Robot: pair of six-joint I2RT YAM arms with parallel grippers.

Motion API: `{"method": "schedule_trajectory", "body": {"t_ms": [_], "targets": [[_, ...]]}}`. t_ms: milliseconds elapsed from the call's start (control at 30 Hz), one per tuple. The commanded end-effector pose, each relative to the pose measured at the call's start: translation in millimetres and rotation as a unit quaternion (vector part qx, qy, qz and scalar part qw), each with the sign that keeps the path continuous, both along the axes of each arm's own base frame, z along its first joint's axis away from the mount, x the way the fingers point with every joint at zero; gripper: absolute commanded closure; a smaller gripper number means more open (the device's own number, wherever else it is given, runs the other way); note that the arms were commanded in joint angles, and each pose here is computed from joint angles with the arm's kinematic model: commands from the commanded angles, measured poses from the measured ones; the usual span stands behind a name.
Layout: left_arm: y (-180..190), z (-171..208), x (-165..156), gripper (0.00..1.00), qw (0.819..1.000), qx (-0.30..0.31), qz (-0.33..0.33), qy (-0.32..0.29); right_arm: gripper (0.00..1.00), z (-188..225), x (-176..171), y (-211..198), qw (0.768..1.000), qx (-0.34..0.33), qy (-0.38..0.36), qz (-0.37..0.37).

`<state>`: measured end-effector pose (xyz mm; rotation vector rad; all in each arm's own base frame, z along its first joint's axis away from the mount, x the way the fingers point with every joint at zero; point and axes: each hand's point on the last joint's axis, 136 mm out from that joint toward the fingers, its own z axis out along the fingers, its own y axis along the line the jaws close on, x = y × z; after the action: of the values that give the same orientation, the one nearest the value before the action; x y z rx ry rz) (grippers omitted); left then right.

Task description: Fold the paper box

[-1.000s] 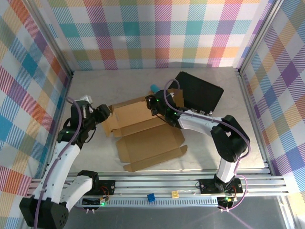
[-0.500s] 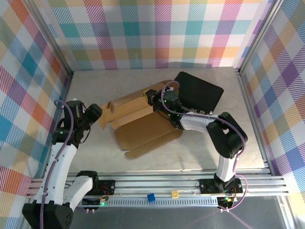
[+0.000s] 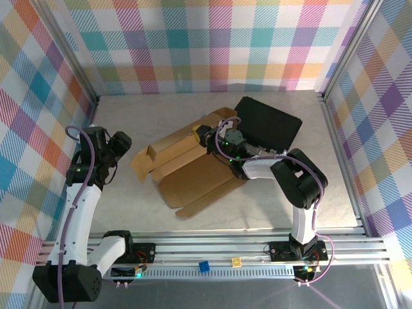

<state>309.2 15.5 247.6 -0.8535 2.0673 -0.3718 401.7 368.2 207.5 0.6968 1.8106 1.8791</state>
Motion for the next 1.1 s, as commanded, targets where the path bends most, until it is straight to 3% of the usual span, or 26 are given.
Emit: {"method": "schedule_trajectory", "body": {"t_ms": [0, 200, 267, 567, 767, 933, 1067], "targets": [[2.7, -21.8, -7.7, 0.4, 0.999, 0.024, -0.024, 0.034, 1.0, -1.0, -0.2, -1.9, 1.0, 0.006, -0.018, 0.012], [-1.7, -67.3, -17.5, 0.66, 0.992, 0.051, -0.071, 0.086, 1.0, -8.6, 2.9, -2.4, 1.0, 0.001, -0.008, 0.018], [-8.0, -82.4, -19.4, 0.69, 0.99, 0.039, -0.088, 0.102, 1.0, -11.1, 4.4, -1.2, 1.0, 0.001, -0.007, 0.02], [-23.1, -108.2, -28.1, 0.69, 0.986, 0.017, -0.12, 0.116, 1.0, -36.2, 7.6, -2.1, 1.0, -0.007, 0.012, 0.024], [-17.0, -115.3, -35.5, 0.67, 0.985, 0.028, -0.105, 0.131, 1.0, -60.0, 6.8, -5.5, 0.999, -0.013, 0.036, 0.023], [-10.2, -108.1, -34.7, 0.66, 0.987, 0.039, -0.089, 0.132, 1.0, -52.1, 4.0, -7.0, 0.999, -0.018, 0.044, 0.006], [-7.0, -98.9, -29.4, 0.66, 0.989, 0.042, -0.078, 0.122, 1.0, -40.5, -5.5, 2.6, 0.998, 0.017, 0.044, -0.028]]}}
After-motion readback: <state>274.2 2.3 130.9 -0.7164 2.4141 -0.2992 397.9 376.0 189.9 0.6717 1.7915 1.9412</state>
